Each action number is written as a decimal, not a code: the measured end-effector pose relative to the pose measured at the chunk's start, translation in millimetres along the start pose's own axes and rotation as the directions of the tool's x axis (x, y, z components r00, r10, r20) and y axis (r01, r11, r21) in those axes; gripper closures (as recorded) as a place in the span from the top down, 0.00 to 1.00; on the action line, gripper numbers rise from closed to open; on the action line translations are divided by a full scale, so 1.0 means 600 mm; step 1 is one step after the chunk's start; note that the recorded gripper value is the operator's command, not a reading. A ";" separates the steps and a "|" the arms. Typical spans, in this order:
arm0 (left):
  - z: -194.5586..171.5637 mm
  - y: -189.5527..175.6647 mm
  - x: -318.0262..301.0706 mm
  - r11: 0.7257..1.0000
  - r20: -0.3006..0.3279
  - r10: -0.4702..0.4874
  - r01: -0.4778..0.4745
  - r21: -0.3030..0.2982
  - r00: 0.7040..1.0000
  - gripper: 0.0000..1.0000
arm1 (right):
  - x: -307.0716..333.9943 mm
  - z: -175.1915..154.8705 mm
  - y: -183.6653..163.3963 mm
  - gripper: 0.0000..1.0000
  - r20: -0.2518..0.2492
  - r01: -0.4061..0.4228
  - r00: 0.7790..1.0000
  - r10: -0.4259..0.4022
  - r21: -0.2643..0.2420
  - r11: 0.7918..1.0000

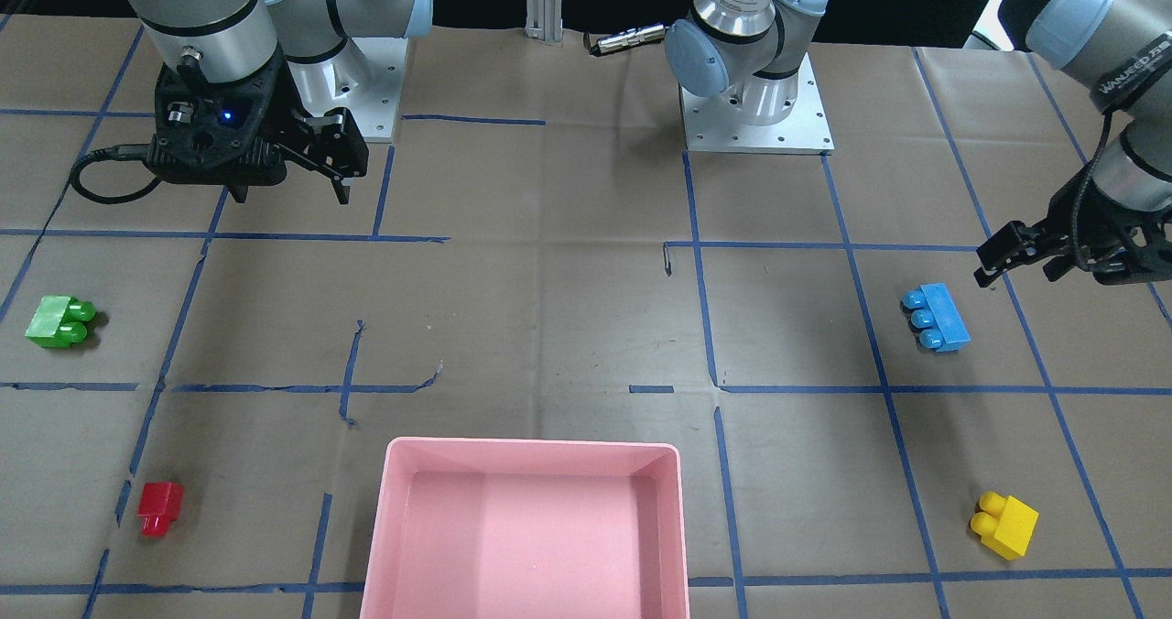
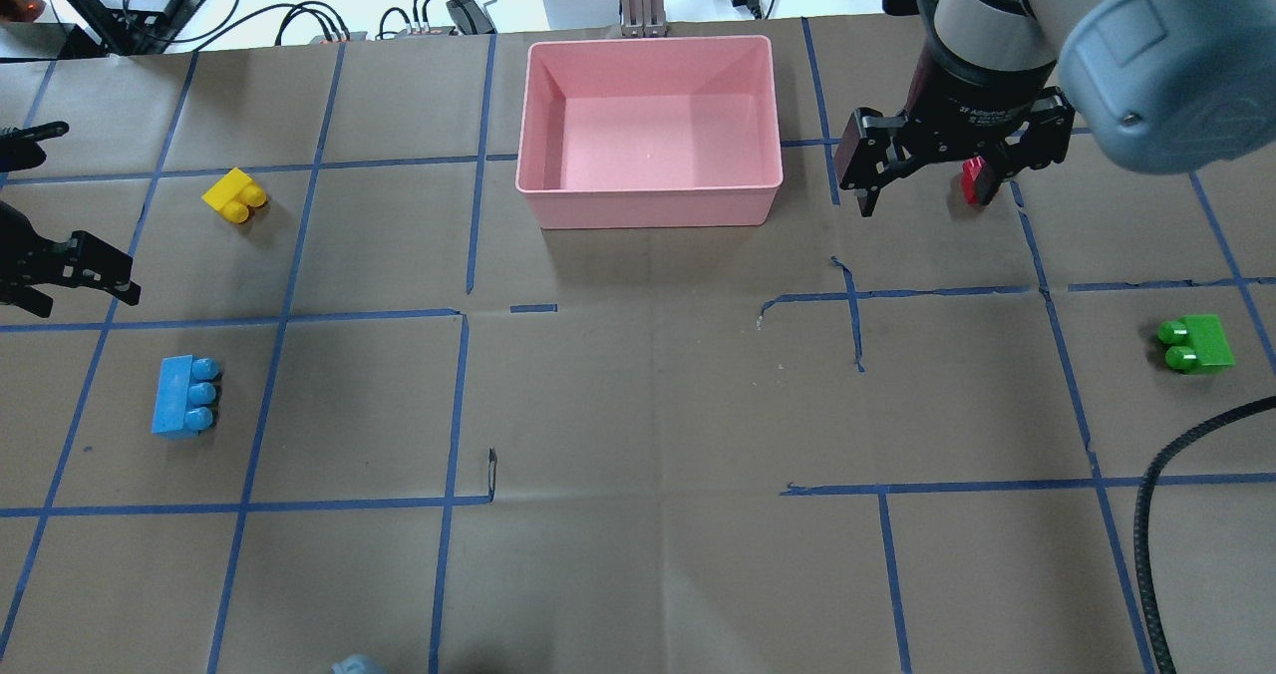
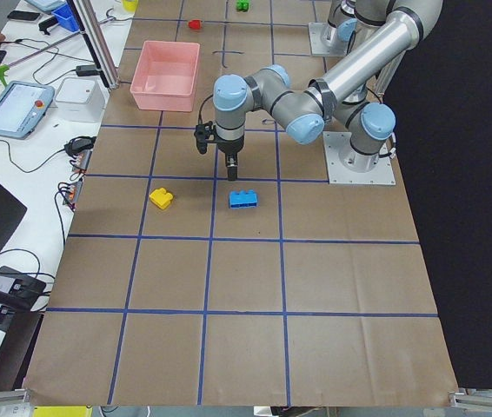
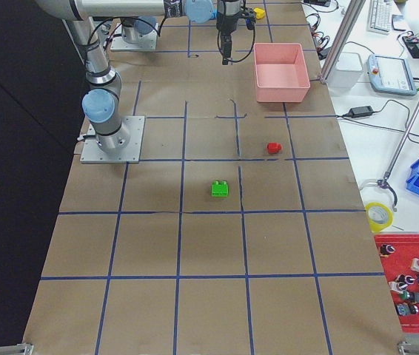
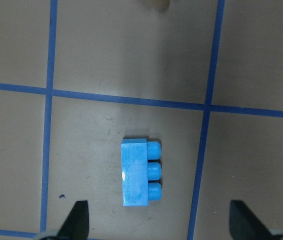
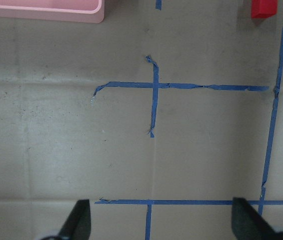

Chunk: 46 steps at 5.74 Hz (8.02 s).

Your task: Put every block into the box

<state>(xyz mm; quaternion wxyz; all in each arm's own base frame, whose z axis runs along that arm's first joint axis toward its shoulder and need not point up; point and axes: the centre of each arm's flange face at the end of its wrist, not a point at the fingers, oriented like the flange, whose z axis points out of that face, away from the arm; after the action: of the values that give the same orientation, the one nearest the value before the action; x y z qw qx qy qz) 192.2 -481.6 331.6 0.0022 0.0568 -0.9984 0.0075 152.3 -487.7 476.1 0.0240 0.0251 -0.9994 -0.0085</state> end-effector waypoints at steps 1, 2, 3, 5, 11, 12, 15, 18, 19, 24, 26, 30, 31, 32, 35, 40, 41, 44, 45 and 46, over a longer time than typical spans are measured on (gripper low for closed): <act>0.048 0.010 -0.008 1.000 -0.002 -0.013 0.013 -0.001 1.000 0.98 | 0.031 -0.002 -0.005 1.00 -0.001 0.012 1.000 -0.012 0.003 1.000; 0.096 0.021 -0.017 1.000 -0.006 -0.027 0.027 -0.004 1.000 0.98 | 0.096 -0.006 -0.011 1.00 -0.002 0.024 1.000 -0.024 0.007 1.000; 0.134 0.032 -0.022 0.999 -0.014 -0.040 0.040 -0.010 0.999 0.98 | 0.181 -0.011 -0.013 1.00 -0.002 0.055 0.998 -0.055 0.012 0.998; 0.205 0.031 -0.029 0.999 -0.019 -0.039 0.038 -0.015 0.999 0.97 | 0.362 -0.001 -0.002 1.00 -0.001 0.065 0.998 -0.065 0.032 0.997; 0.267 0.029 -0.031 0.999 -0.035 -0.029 0.027 -0.039 0.999 0.57 | 0.596 0.314 0.026 1.00 -0.046 -0.046 0.998 0.051 0.104 0.994; 0.267 0.028 -0.031 0.999 -0.035 -0.028 0.026 -0.038 0.999 0.43 | 0.616 0.360 0.020 1.00 -0.039 -0.041 0.998 0.045 0.092 0.995; 0.248 0.019 -0.033 1.000 -0.024 -0.020 0.019 -0.018 1.000 0.27 | 0.649 0.454 0.018 1.00 -0.015 -0.027 0.999 0.028 0.044 0.999; 0.024 -0.084 -0.015 0.999 -0.032 0.039 -0.040 -0.035 0.999 0.27 | 0.635 0.502 0.034 0.99 0.001 -0.023 1.000 0.023 0.014 1.000; -0.061 -0.131 0.027 0.997 -0.053 0.053 -0.056 -0.047 0.997 0.27 | 0.637 0.510 0.035 0.99 0.000 -0.025 1.000 0.025 0.012 1.000; -0.184 -0.349 0.561 0.973 -0.068 0.227 -0.223 0.054 0.972 0.27 | 0.647 0.517 0.044 0.15 -0.019 -0.032 0.999 0.032 -0.022 0.999; -0.100 -0.375 0.782 0.958 -0.044 0.286 -0.283 0.051 0.957 0.27 | 0.652 0.483 0.041 0.04 -0.025 -0.034 0.999 0.034 -0.019 0.999; 0.088 -0.397 0.882 0.961 -0.022 0.277 -0.276 0.016 0.961 0.99 | 0.566 0.190 -0.058 0.06 0.010 0.102 0.995 -0.103 0.083 0.991; 0.072 -0.396 0.882 0.967 -0.023 0.255 -0.254 0.029 0.967 0.99 | 0.506 0.141 -0.090 0.06 0.083 0.154 0.983 -0.165 0.123 0.980; 0.029 -0.393 0.871 0.969 -0.023 0.242 -0.240 0.056 0.970 0.99 | 0.431 0.111 -0.116 0.06 0.165 0.184 0.964 -0.209 0.157 0.970; -0.161 -0.384 0.699 0.983 -0.023 0.158 -0.155 0.102 0.987 0.99 | 0.138 0.091 -0.201 0.05 0.478 0.162 0.830 -0.288 0.287 0.944; -0.155 -0.380 0.142 0.886 0.001 0.464 -0.464 0.022 0.886 0.99 | -0.173 0.241 -0.403 0.91 0.406 0.364 0.711 -0.575 0.487 0.794; -0.133 -0.383 0.071 0.815 0.004 0.579 -0.579 0.016 0.816 0.99 | -0.197 0.248 -0.422 1.00 0.385 0.381 0.702 -0.599 0.508 0.773; 0.010 -0.435 0.010 0.726 -0.002 0.688 -0.688 0.004 0.726 0.99 | -0.200 0.229 -0.418 1.00 0.375 0.392 0.706 -0.601 0.499 0.773; 0.066 -0.452 0.008 0.728 -0.007 0.685 -0.685 0.004 0.728 0.99 | -0.164 0.197 -0.406 0.97 0.364 0.388 0.741 -0.564 0.454 0.802; 0.117 -0.463 0.007 0.729 -0.003 0.685 -0.685 0.007 0.729 0.99 | -0.088 0.146 -0.379 0.97 0.307 0.385 0.813 -0.495 0.353 0.852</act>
<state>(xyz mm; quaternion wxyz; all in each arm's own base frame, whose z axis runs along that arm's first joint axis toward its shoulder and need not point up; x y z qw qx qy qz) 219.2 -759.2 265.6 0.0018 -0.3149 -0.9491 0.0105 212.2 -710.5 381.7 -0.1802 0.2588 -0.9414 0.1200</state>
